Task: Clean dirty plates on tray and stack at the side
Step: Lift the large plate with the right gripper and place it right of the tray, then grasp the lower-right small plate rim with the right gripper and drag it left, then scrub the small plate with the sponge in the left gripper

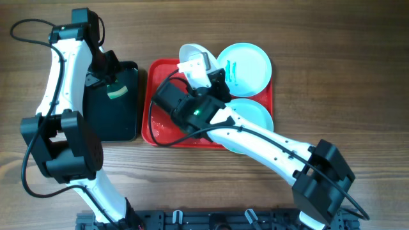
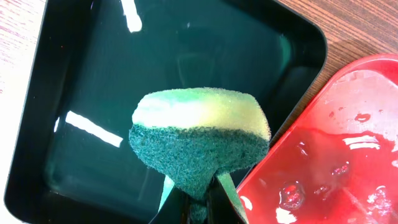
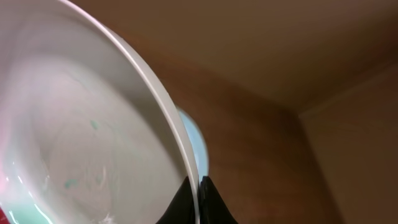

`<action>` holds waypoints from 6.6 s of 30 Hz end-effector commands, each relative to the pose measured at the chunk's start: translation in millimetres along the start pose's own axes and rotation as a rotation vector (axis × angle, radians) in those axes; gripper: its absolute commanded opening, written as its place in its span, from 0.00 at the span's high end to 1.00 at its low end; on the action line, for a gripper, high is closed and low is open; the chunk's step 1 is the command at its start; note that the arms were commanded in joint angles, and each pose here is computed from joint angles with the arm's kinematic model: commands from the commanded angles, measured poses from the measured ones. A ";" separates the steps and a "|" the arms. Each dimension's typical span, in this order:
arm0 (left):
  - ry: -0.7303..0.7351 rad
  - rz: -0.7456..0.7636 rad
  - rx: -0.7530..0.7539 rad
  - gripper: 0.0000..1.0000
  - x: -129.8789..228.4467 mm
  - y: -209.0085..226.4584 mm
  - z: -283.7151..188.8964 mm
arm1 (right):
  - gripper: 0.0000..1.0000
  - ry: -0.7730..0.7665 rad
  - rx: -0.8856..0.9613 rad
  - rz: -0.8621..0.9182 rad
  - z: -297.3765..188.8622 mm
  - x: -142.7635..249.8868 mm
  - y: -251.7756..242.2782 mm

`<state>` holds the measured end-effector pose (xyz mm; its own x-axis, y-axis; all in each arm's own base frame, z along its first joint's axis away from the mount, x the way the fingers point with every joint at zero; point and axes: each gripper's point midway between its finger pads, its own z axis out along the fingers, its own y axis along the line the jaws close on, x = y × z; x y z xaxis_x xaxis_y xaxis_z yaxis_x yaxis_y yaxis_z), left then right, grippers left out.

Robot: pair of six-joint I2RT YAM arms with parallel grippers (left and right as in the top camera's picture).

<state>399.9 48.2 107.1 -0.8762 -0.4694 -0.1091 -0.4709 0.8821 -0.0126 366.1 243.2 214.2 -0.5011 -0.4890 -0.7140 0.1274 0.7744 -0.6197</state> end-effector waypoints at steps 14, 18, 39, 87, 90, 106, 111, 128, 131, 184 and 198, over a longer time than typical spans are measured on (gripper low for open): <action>-0.021 -0.018 0.002 0.96 -2.8 0.7 -3.4 | 0.96 0.037 -0.213 0.022 -20.4 3.6 34.8; -0.019 -0.018 0.001 0.96 -2.3 0.9 -3.4 | 0.96 0.165 -0.366 0.140 -26.8 18.3 39.9; 0.011 0.049 0.030 0.96 4.7 -3.4 -4.4 | 0.96 0.728 -0.812 0.747 86.9 81.5 -99.1; 0.039 0.250 0.161 0.96 31.6 -68.2 -8.2 | 0.72 1.082 -0.787 0.606 40.6 269.9 -19.1; 0.039 0.250 0.161 0.96 31.7 -68.3 -8.2 | 0.73 1.079 -0.790 0.583 38.2 269.8 -15.5; 0.030 0.250 0.151 0.96 29.8 -66.8 -7.9 | 0.96 0.897 -0.942 0.566 7.9 181.0 37.7; 0.019 0.251 0.121 0.96 27.2 -62.0 -7.1 | 0.96 0.816 -0.972 0.656 17.8 154.9 62.9; 0.039 0.279 0.166 0.96 38.0 -79.8 -8.6 | 0.84 0.803 -0.979 0.621 46.9 162.0 139.7; 0.048 0.337 0.169 0.96 50.7 -97.2 -7.6 | 0.95 0.782 -0.987 0.630 49.8 156.4 142.0; -0.072 0.174 -0.364 0.96 113.7 -50.6 90.2 | 0.96 0.695 -1.132 0.420 34.7 138.1 141.5; 0.362 0.780 0.461 0.96 212.4 -160.6 74.9 | 0.96 0.697 -1.131 0.421 34.7 138.2 141.5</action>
<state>314.1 -150.5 10.5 -0.9755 0.2083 0.0705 0.1866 0.9537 -0.2357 341.8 262.7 11.2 -0.9650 -0.0837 -0.2484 -0.1854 0.8880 0.4209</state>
